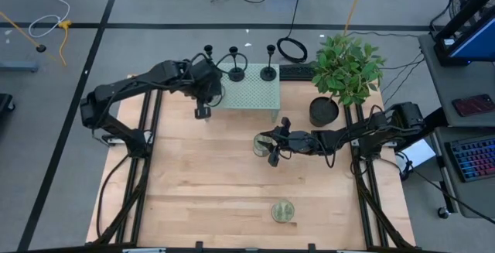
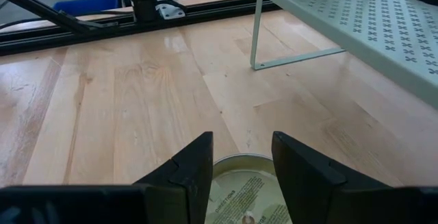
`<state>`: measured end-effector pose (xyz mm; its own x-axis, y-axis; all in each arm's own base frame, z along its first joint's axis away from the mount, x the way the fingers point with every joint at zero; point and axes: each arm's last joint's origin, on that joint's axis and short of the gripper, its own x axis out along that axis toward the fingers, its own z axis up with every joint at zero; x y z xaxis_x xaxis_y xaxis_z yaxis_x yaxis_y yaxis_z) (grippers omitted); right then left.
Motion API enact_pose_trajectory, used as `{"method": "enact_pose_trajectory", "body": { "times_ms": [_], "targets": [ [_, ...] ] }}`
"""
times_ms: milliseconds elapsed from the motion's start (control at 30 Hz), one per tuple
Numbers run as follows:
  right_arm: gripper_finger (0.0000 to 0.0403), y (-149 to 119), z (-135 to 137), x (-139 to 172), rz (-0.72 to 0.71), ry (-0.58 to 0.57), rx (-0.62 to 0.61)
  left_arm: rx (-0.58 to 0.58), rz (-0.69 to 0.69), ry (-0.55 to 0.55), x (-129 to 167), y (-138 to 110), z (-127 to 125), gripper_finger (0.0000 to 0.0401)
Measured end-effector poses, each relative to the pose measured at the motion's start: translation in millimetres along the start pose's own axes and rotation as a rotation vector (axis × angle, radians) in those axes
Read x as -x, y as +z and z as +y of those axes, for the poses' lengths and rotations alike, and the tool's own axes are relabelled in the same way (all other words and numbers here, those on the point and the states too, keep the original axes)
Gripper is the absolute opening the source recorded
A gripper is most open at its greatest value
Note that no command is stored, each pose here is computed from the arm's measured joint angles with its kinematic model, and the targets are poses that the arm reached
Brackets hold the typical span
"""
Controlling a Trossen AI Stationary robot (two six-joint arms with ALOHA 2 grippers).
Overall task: Pick & Place candle stick holders
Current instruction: Put the middle green scented candle on the shelf
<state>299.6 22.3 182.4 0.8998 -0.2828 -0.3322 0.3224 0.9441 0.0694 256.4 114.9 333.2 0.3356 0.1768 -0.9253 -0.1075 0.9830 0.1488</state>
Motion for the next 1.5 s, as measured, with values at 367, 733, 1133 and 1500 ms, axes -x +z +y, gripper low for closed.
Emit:
{"method": "enact_pose_trajectory", "body": {
  "times_ms": [367, 733, 1133, 1500],
  "targets": [
    [0.0141, 0.0, 0.0, 0.0, 0.0, 0.0, 0.0, 0.059, -0.109, -0.13, 39.7, 8.5, 12.3, 0.0007],
    [0.0141, -0.1, 0.0, 0.0, 0.0, 0.0, -0.003, 0.269, 0.01, -0.078, 17.3, 8.1, 35.6, 0.001],
    [0.0141, -1.9, 0.1, 0.2, 0.017, -0.002, 0.004, 0.221, 0.071, -0.088, -2.4, 15.4, 39.6, 0.0005],
    [0.0141, -2.3, 0.0, 0.2, 0.021, -0.002, 0.005, 0.214, 0.037, -0.083, 5.1, 19.5, 39.2, 0.0018]
  ]
}}
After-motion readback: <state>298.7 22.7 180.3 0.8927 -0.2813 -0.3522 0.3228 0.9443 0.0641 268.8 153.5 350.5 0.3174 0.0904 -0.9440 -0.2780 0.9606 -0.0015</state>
